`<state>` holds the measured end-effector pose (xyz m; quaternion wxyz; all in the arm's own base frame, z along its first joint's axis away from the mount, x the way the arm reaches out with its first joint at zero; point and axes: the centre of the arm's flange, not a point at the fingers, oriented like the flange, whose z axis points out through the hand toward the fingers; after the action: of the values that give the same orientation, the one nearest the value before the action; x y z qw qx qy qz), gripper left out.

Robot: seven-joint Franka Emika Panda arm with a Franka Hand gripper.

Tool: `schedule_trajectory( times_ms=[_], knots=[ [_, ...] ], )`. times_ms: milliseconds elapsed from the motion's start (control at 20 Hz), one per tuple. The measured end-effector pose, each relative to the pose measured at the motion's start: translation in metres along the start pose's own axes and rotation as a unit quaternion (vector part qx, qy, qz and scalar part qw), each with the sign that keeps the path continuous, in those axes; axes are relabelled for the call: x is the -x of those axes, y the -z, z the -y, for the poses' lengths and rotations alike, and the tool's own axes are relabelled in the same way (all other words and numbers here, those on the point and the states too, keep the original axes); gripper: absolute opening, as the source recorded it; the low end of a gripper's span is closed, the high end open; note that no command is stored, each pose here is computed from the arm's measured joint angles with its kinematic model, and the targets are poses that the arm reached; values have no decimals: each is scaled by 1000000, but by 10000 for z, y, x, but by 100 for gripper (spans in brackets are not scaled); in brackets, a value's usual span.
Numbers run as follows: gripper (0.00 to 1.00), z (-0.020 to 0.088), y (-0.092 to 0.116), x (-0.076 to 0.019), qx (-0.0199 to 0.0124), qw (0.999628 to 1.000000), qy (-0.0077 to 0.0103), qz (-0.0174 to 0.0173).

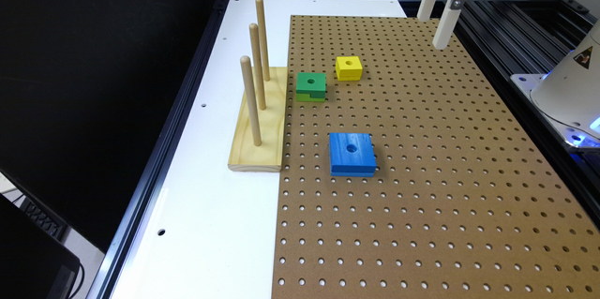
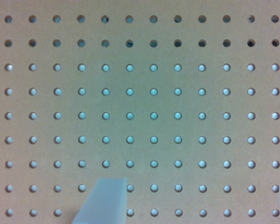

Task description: Pick up green block.

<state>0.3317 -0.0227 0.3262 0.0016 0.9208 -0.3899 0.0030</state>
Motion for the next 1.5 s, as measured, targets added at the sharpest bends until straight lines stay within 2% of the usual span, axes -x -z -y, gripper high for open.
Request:
schedule_trajectory(
  times_ms=[800,1000,1100,1250,1500],
  knots=[
    [100,2,2,2,113,1000000,444,-351],
    [100,-22,5,-21,46,999993,-3615,-1025],
    [100,-29,15,-39,-890,999985,-4836,-2287],
    [100,-13,76,-95,-6046,999933,-5387,-8236],
    [100,7,119,-133,-9140,999871,-5797,-11853]
  ],
)
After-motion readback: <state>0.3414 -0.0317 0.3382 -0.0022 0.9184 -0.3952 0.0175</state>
